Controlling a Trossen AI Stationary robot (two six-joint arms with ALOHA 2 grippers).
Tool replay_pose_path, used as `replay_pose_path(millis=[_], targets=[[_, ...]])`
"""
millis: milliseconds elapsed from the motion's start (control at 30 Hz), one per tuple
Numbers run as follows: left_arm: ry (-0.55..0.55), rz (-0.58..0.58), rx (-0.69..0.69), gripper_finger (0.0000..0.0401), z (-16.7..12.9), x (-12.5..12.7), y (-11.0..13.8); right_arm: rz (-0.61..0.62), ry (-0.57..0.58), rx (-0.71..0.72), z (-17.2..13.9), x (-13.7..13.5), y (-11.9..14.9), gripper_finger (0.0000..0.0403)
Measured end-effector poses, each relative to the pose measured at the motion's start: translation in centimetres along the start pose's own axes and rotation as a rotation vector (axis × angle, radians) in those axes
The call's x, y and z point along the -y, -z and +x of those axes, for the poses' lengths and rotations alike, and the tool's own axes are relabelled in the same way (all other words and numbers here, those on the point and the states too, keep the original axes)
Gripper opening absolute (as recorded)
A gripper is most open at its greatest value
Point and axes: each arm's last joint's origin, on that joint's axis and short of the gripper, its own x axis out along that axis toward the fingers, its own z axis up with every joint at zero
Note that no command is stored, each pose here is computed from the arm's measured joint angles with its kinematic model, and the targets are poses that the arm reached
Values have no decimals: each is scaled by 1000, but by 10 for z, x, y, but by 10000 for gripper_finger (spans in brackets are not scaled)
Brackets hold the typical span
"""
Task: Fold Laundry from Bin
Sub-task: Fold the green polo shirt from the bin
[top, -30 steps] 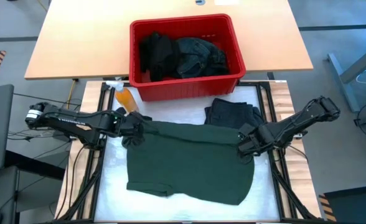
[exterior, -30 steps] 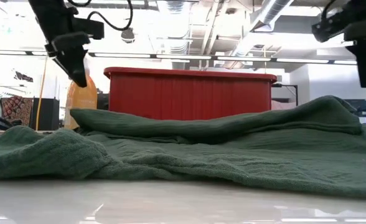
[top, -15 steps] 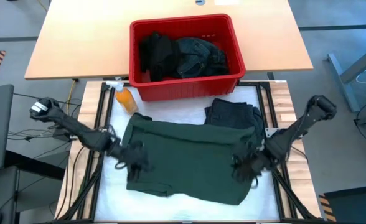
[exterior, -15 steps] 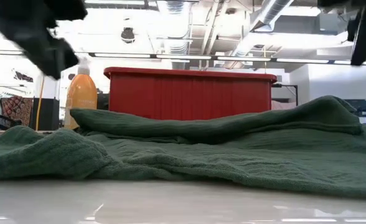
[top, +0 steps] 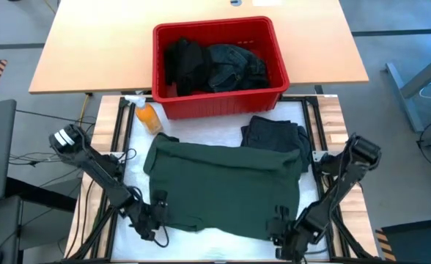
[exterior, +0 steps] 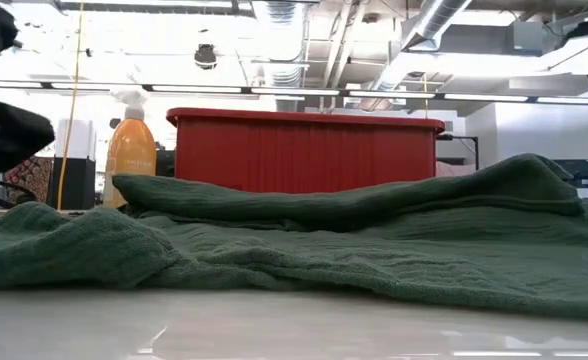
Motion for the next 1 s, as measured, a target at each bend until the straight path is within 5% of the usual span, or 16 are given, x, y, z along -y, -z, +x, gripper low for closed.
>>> replay_pose_path(millis=[300,433,567,700,867,1000], targets=[[-7,-11,-44,131,20,8,9,-9,57,-108,31,-21,25,156],[24,-62,-46,89,20,10,9,63,106,-118,39,-22,38,151],[143,-171,-72,14,20,15,6,127,116,-126,36,-21,39,98],[315,-235,-61,4,19,24,-1,111,64,-155,24,-21,33,20],[550,-291,-31,2,8,37,-13,146,-68,-164,-1,-22,13,23],[597,-342,5,1,0,43,-17,117,-186,-144,-21,-27,4,13]])
